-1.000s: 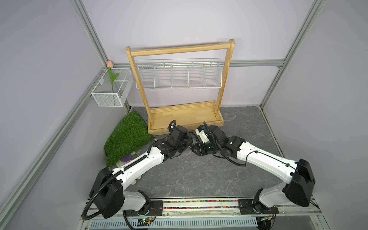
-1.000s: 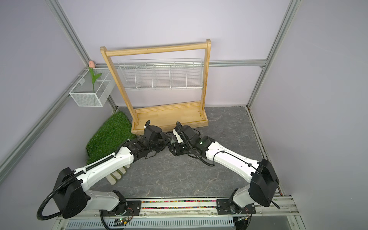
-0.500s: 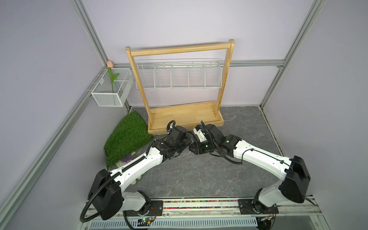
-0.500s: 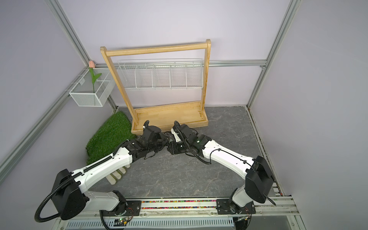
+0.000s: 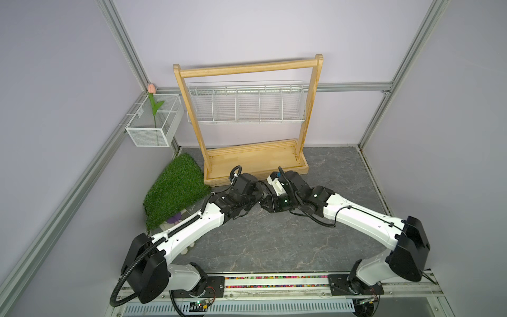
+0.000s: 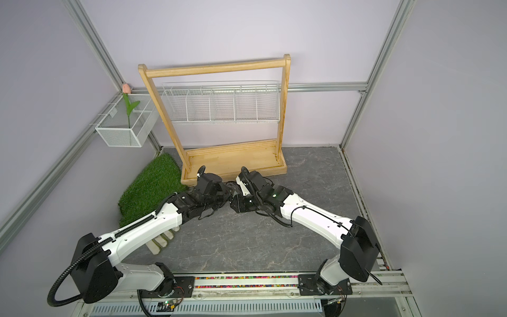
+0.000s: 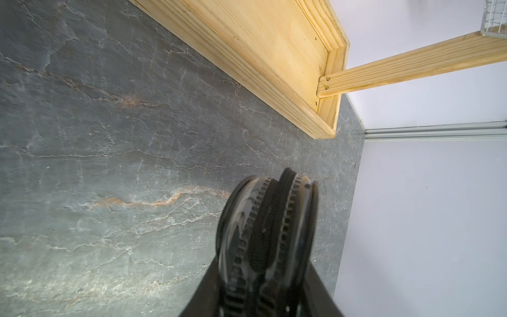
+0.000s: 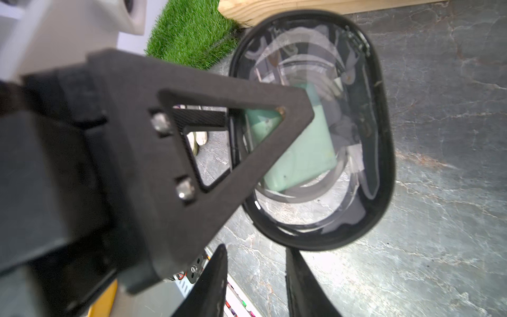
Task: Pack away charging kits
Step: Zip the zipper on the storage bag.
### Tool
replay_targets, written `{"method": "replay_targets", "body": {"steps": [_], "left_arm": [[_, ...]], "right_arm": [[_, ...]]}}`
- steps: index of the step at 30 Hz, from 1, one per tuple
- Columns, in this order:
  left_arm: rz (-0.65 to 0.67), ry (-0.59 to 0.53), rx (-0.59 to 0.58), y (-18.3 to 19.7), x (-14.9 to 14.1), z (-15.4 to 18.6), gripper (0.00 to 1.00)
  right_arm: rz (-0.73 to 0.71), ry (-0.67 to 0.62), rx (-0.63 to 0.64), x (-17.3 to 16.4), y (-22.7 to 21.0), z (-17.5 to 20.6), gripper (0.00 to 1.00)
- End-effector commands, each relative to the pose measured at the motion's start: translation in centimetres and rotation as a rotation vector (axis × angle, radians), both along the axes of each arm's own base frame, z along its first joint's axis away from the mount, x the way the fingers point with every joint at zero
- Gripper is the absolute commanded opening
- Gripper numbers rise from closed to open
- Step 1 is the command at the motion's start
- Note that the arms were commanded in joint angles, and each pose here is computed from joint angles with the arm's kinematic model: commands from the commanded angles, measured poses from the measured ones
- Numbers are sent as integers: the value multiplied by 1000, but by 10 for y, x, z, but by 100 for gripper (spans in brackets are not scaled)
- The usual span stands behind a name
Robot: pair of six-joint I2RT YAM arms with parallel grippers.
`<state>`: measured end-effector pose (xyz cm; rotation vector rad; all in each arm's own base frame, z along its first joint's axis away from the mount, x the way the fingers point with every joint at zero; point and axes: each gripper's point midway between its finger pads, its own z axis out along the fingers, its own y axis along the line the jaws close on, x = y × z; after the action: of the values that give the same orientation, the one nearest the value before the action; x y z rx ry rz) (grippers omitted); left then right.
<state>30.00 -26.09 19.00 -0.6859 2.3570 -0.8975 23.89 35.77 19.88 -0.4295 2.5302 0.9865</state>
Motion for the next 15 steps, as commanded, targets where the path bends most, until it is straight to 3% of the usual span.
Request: {"method": "replay_targets", "body": {"steps": [1, 15], "left_arm": [[22, -31, -48, -5, 6, 24, 19], [22, -46, -49, 0, 3, 31, 20]], "right_arm": [[5, 34, 43, -4, 9, -2, 38], [-48, 1, 34, 13, 7, -7, 37]]}}
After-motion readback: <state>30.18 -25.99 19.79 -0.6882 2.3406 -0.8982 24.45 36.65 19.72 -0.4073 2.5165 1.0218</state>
